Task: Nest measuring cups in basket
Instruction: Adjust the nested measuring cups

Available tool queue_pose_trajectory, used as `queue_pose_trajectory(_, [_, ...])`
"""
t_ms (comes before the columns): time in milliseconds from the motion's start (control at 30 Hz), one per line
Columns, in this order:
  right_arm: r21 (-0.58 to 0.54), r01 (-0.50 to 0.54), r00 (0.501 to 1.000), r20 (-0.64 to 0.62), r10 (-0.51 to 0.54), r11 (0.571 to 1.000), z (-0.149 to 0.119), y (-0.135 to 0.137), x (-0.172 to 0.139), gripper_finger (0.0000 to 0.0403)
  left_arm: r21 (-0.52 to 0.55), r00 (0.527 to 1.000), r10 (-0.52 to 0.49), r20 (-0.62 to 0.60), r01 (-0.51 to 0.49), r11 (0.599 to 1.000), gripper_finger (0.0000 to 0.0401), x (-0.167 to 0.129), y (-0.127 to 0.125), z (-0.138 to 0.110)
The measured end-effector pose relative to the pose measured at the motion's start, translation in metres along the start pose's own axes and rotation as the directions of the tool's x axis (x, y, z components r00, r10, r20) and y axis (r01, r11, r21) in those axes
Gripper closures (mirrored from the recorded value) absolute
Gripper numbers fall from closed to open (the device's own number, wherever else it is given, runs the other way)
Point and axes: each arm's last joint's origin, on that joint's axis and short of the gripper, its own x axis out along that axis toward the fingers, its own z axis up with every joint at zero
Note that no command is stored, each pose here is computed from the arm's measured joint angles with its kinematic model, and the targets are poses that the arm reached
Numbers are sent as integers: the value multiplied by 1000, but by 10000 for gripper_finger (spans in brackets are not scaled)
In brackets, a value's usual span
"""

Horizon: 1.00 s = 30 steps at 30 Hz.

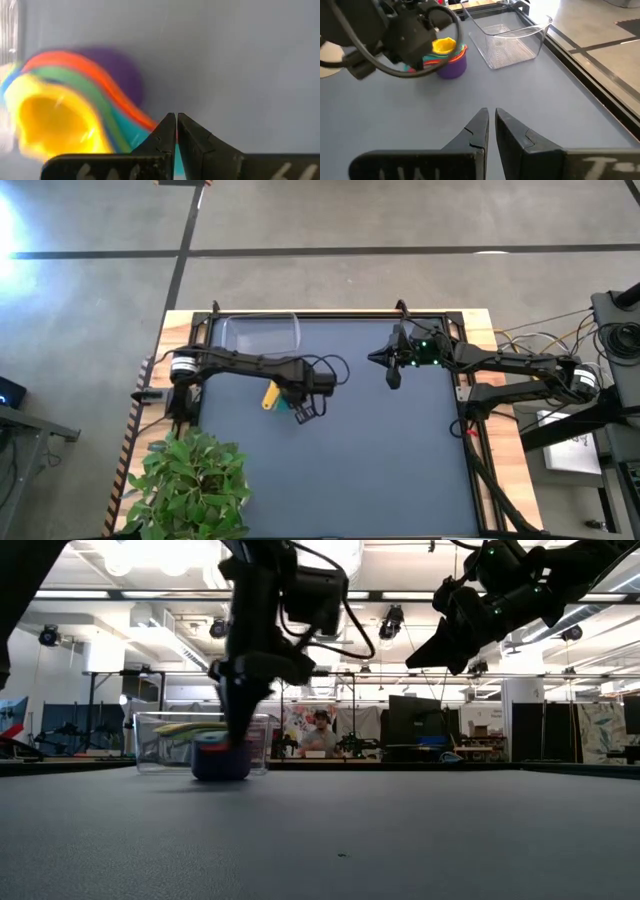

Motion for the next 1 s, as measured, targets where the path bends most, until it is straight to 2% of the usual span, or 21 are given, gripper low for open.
queue_pose_trajectory(133, [-6,0,1000,0,0,1000,0,0,0,381,-7,996,58,-62,-58,998,401,-9,1,-14])
queue_pose_trajectory(233, [-11,0,1000,0,0,1000,0,0,0,381,-16,996,75,-43,-76,997,401,-19,2,-21])
queue_pose_trajectory(367, [-13,0,1000,0,0,1000,0,0,0,381,-24,992,106,68,-105,994,401,-44,2,-33])
queue_pose_trajectory(433, [-10,0,1000,0,0,1000,0,0,0,381,-53,979,138,148,-131,990,398,-59,5,-42])
queue_pose_trajectory(500, [-2,0,1000,0,0,1000,0,0,0,381,-103,966,131,221,-111,988,388,-74,11,-50])
queue_pose_trajectory(633, [-1,0,1000,0,0,1000,0,0,0,381,-166,958,124,258,-83,983,346,-79,22,-64])
queue_pose_trajectory(867, [-1,-1,1000,0,1,1000,0,0,0,381,-259,958,121,259,-52,964,230,-63,40,-94])
queue_pose_trajectory(1000, [-7,-2,1000,0,2,1000,0,0,0,381,-286,954,41,296,47,957,184,-48,47,-105])
